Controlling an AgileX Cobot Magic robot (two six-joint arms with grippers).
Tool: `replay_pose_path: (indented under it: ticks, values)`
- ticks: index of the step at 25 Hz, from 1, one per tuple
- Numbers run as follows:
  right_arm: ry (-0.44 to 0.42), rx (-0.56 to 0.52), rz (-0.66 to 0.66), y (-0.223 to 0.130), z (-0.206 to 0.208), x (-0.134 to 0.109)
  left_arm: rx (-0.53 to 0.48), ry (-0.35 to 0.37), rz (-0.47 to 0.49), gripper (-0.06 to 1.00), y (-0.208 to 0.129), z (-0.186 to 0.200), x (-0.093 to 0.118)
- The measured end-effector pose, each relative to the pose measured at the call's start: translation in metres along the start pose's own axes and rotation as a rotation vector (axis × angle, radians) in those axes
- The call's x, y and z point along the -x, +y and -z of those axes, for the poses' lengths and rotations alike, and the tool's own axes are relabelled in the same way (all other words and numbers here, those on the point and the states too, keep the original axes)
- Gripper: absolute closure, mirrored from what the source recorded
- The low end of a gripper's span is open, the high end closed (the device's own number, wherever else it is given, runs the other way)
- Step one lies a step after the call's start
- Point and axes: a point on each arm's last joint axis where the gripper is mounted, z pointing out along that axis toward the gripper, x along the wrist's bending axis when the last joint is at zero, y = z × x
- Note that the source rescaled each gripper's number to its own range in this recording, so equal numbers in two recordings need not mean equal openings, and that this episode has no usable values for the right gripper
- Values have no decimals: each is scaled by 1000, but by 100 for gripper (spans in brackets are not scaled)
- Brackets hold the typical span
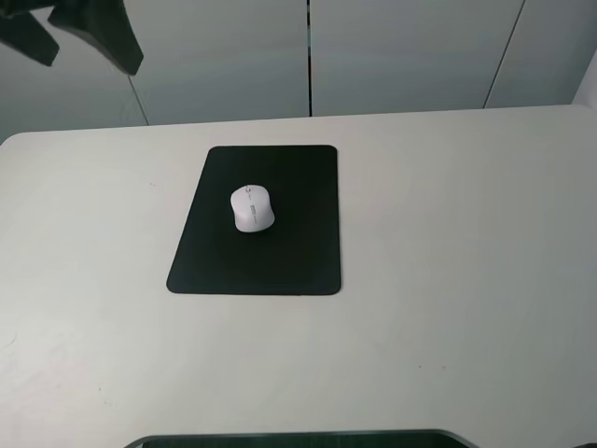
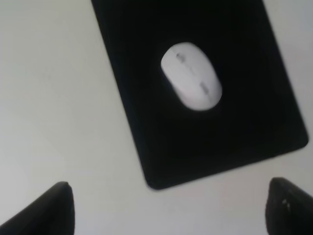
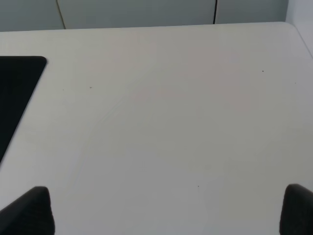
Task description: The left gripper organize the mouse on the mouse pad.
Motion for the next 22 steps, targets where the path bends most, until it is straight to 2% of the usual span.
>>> replay_pose_path:
  ticks: [9,15,22]
  values:
    - [0,0,0,0,0,0,115,-13,21,-6,-83,29,-24]
    - [0,0,0,0,0,0,181,-1,61,-6,-146,33,-41]
    - [0,0,0,0,0,0,317,-13,99,-6,-201,41,-57]
